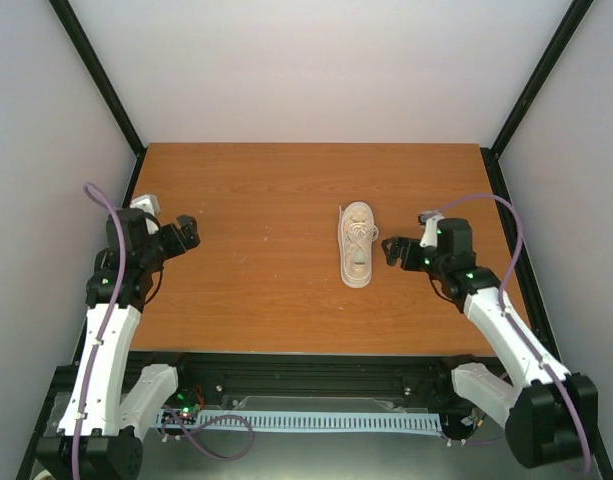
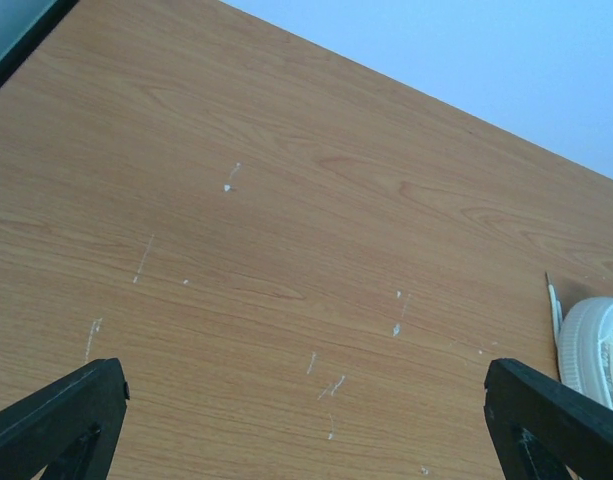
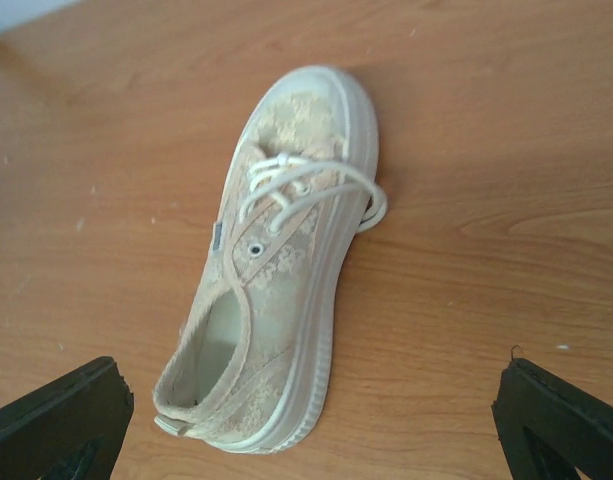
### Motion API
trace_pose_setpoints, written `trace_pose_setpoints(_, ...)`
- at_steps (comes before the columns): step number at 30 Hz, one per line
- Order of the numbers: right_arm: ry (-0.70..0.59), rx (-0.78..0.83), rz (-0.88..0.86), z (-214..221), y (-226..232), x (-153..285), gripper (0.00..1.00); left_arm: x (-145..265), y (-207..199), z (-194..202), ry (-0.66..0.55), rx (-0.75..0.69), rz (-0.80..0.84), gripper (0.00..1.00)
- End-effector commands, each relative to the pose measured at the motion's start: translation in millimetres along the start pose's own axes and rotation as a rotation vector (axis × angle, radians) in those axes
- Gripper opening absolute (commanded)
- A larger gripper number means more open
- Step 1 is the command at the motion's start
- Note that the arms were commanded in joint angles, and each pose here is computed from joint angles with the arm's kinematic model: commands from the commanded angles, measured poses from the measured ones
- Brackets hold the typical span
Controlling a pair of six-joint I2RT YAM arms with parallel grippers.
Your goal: Tie the shoes
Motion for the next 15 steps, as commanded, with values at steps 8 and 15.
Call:
trace_pose_setpoints(8,0.19,0.074,0.1,27,24,-58,0.91,3,9,-6,-0.022,0.026,-0.06,1.0)
trace_pose_setpoints(15,0.252,0.111,0.088,45,30,-78,0.81,1,12,-6,-0.017,0.037,-0.073,1.0)
Point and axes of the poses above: each gripper's point midway between its finger pads, its own x axis back along the fingers, its own y axis along the line the jaws close on, z = x × y, the point moved 1 cm from there along x, back along the fingers, and after that the axes turned 1 degree about x, right-handed, at the moved point
